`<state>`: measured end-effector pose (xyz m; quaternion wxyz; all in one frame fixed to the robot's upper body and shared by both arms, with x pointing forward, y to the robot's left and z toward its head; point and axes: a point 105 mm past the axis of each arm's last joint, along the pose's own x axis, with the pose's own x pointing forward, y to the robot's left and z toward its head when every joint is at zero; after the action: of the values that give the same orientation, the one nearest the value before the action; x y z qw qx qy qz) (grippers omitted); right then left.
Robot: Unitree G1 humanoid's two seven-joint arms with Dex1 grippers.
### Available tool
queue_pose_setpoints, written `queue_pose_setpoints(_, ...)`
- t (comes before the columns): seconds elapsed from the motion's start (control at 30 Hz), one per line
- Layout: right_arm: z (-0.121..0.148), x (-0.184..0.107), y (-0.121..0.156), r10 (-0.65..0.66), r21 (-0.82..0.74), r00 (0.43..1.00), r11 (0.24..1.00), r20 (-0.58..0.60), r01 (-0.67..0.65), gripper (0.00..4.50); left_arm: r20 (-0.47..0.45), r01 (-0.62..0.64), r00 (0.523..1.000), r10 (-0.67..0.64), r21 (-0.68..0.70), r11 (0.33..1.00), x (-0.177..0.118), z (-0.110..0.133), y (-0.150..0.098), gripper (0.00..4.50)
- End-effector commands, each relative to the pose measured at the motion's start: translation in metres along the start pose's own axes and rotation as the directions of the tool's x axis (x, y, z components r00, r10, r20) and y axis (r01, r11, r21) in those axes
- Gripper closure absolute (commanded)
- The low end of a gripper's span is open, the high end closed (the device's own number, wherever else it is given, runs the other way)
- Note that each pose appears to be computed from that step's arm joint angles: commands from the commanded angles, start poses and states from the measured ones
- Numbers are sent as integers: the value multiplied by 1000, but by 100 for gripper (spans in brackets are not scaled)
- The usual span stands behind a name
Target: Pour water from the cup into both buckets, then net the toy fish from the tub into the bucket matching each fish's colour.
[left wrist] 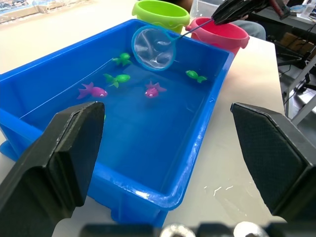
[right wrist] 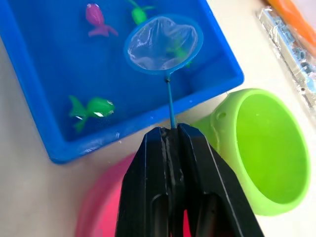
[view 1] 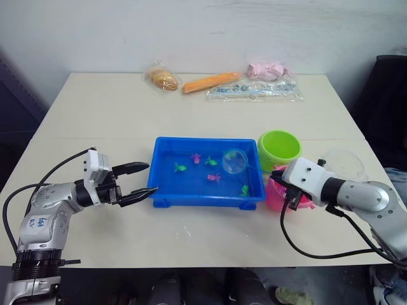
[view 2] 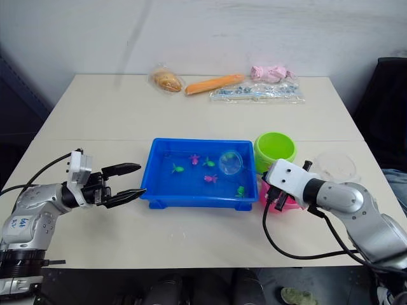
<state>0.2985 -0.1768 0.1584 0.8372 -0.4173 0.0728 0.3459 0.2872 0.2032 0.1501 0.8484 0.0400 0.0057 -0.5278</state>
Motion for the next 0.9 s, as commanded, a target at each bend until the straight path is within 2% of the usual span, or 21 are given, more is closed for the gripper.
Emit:
queue_pose_setpoints(0.03,5,5,-5,-3,-72,1000,997,23,5,450,30,1,1000,-2,33,999,0,9,-2,9)
queue_pose_setpoints(0.27,10,15,8,123,-98,992,988,28,-120,450,31,4,999,-5,37,999,0,8,-2,9)
queue_pose_setpoints(0.5,33,22,28,237,-8,966,971,101,-238,450,25,16,1000,-17,43,999,1,8,-3,9)
queue_pose_setpoints(0.63,38,25,29,252,73,960,962,121,-262,450,25,23,999,-24,42,999,3,8,-4,9)
queue_pose_setpoints(0.8,29,30,22,243,30,970,969,31,-244,450,24,29,999,-30,44,999,5,9,-4,9)
queue_pose_setpoints(0.9,33,37,18,221,9,975,975,16,-221,450,21,24,999,-25,44,999,5,9,-3,9)
